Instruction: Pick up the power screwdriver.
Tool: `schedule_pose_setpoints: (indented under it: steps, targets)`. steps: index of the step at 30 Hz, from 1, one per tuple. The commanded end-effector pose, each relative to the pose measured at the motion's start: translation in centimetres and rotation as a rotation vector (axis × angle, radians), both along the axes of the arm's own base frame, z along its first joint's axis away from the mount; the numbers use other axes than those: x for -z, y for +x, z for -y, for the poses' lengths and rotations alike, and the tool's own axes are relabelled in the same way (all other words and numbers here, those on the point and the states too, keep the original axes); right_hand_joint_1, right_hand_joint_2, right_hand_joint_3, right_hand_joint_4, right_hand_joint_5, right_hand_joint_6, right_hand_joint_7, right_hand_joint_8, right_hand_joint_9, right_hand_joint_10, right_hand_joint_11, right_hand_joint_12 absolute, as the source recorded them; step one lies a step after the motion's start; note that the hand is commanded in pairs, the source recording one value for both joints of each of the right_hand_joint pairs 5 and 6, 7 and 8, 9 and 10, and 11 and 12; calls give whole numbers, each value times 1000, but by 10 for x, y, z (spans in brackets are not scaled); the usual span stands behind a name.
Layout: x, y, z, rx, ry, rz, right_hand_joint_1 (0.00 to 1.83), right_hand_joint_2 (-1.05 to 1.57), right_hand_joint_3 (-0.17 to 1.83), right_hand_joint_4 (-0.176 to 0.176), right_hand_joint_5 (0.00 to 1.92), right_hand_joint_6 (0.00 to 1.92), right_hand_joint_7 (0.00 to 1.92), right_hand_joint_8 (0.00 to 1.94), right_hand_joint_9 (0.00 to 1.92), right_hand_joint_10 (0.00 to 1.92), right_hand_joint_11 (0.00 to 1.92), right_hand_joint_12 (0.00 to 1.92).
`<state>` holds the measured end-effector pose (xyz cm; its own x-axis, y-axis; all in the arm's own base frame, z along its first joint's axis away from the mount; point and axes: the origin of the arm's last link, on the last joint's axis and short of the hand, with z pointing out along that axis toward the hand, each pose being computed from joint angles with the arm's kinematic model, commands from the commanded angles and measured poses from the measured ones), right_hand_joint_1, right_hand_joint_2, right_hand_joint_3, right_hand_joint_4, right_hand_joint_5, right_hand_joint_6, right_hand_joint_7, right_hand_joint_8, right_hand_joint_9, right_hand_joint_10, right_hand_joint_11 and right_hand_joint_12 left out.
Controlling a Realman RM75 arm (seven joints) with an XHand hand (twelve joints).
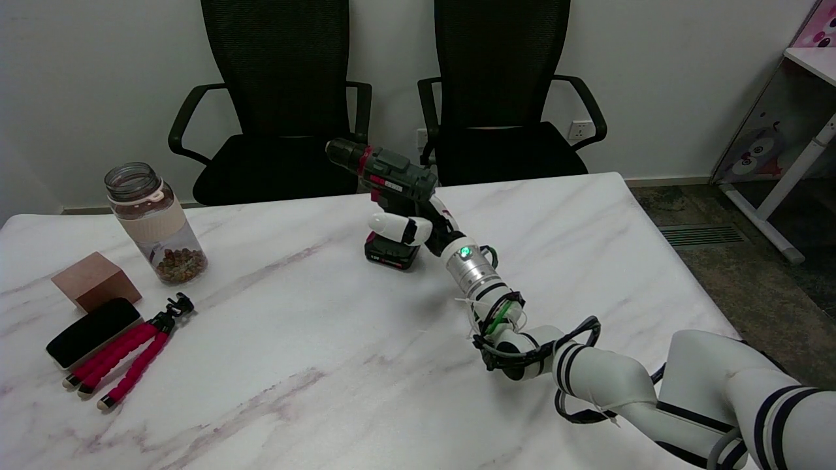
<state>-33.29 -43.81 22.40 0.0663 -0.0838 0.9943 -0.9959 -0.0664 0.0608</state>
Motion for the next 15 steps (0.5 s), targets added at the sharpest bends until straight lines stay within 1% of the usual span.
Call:
schedule_pose_setpoints:
  steps: [1,6,10,14,15]
  targets:
    - [6,4,3,-6,10,18,809,-300,859,176,239,239,239,239,265,265,205,205]
    - [6,5,4,-8,12,13,832,-273,821,176,241,241,241,241,269,269,208,208]
    - [5,5,4,-8,11,12,854,-282,845,176,245,245,245,245,289,289,226,226]
    - [4,5,5,-7,8,14,863,-279,843,174,254,254,254,254,303,303,197,197]
    - [4,5,5,-7,8,17,902,-274,838,176,257,257,257,257,304,304,182,182]
